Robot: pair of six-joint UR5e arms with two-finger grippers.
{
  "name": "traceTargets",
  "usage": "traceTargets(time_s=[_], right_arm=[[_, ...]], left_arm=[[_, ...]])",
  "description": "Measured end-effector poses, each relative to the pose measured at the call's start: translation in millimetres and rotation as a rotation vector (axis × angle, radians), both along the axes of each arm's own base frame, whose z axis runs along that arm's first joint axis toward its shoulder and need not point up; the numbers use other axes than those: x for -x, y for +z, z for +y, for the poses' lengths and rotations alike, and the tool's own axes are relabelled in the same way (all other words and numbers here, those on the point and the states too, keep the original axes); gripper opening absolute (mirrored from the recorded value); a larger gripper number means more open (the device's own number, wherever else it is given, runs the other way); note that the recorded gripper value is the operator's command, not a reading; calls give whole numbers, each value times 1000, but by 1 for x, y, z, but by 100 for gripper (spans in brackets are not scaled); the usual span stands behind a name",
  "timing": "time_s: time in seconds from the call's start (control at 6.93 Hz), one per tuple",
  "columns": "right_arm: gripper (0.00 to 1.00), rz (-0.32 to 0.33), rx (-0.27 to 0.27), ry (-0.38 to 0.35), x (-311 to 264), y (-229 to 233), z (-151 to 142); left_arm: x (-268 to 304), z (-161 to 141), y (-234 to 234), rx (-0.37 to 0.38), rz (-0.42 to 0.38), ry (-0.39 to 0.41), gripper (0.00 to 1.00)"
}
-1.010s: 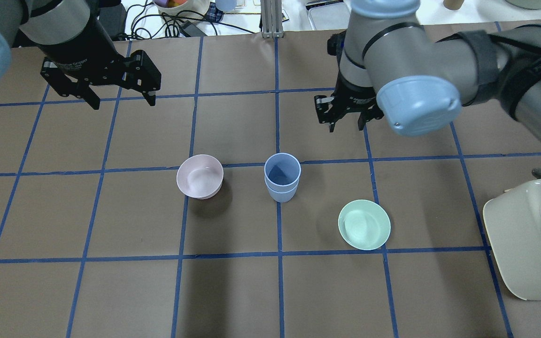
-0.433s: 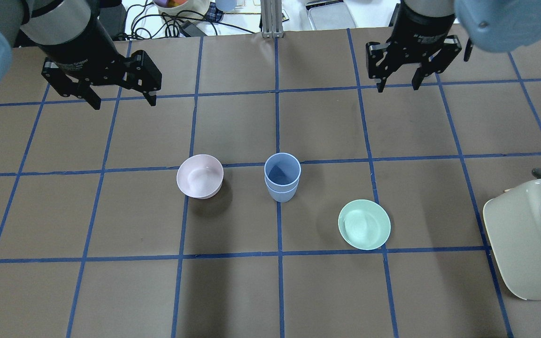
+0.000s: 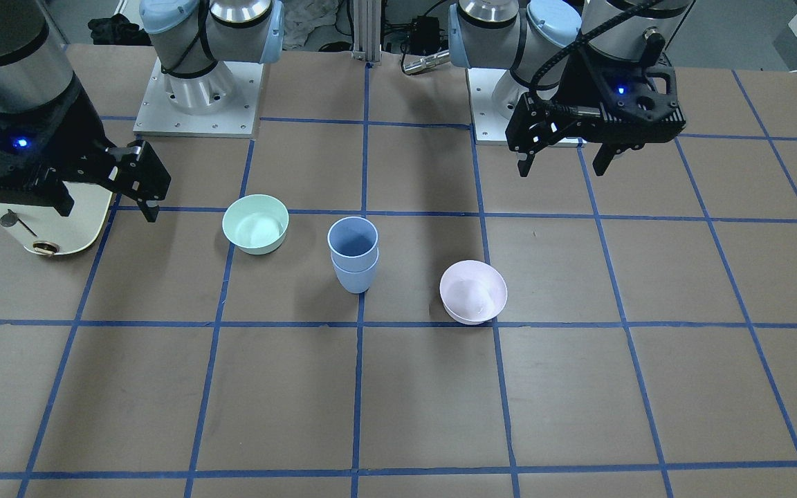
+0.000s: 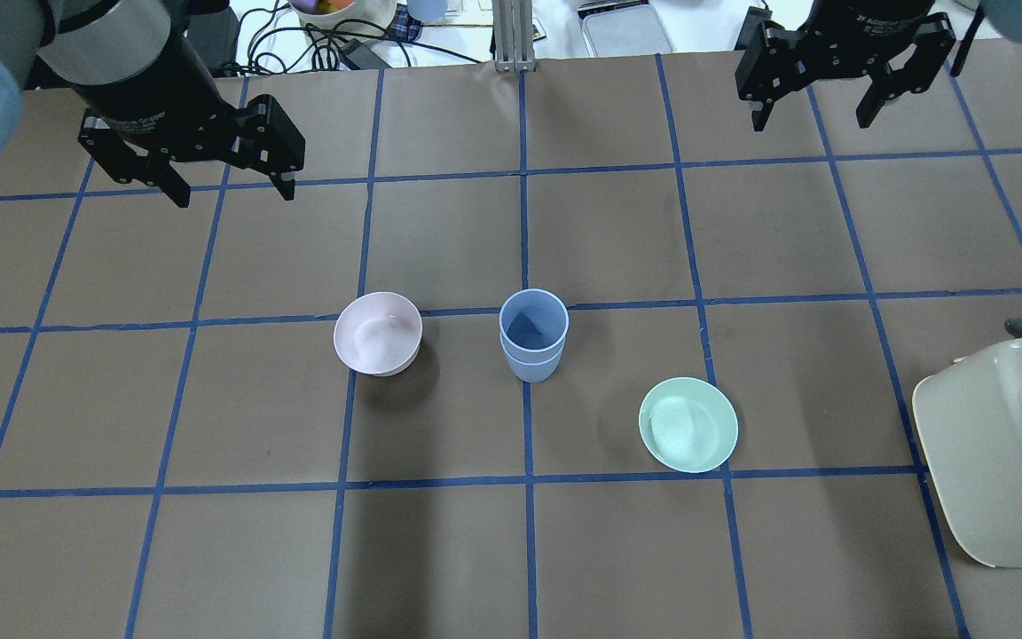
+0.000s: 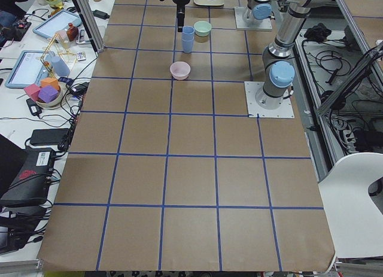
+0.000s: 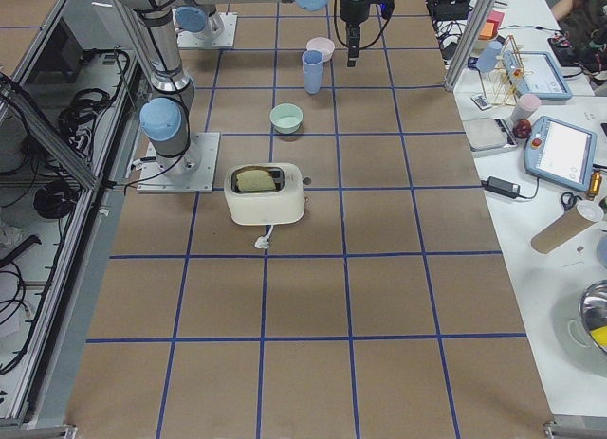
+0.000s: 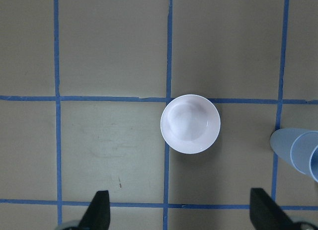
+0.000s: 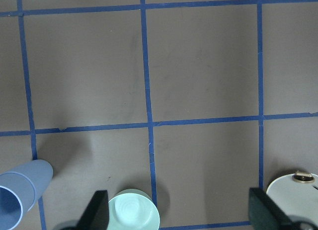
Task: Stack blue cups with both arms
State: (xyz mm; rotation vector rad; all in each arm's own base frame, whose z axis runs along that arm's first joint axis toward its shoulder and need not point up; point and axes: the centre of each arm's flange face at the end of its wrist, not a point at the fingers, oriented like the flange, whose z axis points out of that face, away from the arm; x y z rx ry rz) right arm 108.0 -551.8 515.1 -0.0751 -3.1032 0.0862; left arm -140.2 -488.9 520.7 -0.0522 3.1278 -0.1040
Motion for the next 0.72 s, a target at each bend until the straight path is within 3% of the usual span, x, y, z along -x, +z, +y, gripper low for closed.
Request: traceTargets(time_s=[0.72], right_arm=[[100, 0, -4, -5, 3, 2, 2]], left_arm=[[-1, -1, 0, -1, 1, 1, 100]])
